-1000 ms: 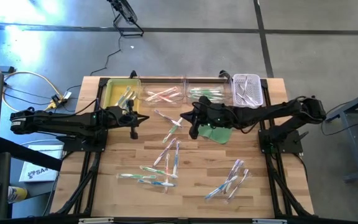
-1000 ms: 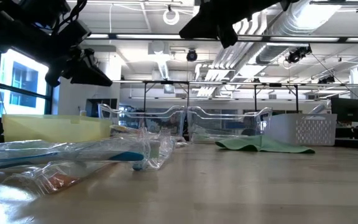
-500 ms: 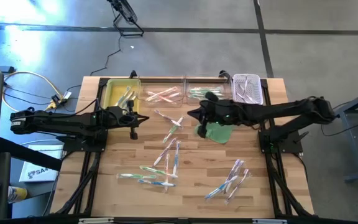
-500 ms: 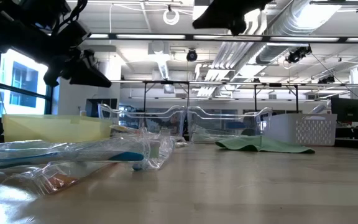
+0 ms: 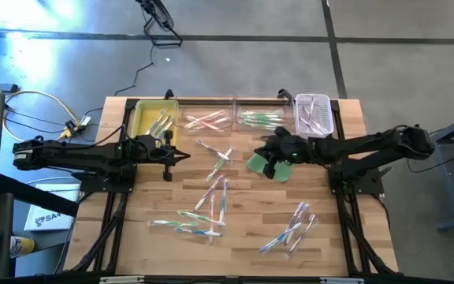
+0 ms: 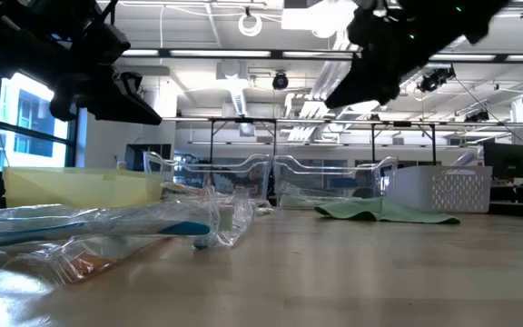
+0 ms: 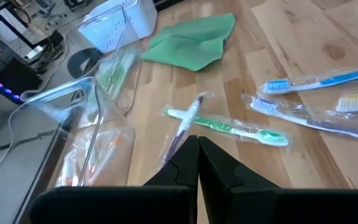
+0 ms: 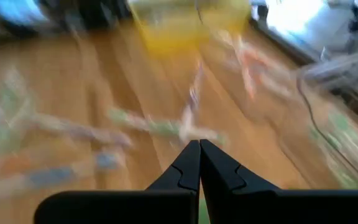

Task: Pick & Place Toothbrushes
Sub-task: Put the purple toothbrush into the white bin

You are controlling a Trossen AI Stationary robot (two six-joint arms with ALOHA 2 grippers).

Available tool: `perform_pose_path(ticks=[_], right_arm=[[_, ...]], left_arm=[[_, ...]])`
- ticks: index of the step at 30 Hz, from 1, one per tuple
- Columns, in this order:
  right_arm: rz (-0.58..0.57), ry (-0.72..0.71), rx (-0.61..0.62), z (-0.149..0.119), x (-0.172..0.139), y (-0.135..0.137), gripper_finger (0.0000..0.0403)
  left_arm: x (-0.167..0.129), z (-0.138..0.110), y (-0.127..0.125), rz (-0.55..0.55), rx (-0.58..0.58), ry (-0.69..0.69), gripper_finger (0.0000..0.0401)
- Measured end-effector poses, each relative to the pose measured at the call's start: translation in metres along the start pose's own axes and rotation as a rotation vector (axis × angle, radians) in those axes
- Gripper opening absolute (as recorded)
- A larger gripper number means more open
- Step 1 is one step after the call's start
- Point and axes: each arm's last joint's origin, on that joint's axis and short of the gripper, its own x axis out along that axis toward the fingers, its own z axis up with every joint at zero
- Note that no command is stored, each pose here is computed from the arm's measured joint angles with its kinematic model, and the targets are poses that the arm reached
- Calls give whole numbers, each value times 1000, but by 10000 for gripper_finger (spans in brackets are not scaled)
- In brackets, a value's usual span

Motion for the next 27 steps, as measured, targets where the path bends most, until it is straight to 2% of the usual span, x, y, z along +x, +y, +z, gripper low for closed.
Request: perform_pose_path(ticks=[2,4,9,17,22,27], right_arm=[[86,-118,40,-9,-6,0,2],[136,-175,61,-23,-10,-2,2],[198,-296,124,-38,-20,-2,2],[261,-347,123,-41,-26,6,2],[267,-370,82,-40,-27,8,2],[298,-384,81,-38,-28,9,2]], left_arm=[[0,0,0,1,0,2,5],[-1,2,1,-3,2,18,5],[-1,14,8,-10,47,87,5],[9,35,17,-71,201,183,5],[29,40,18,-177,282,329,5],[50,51,22,-243,409,372,5]])
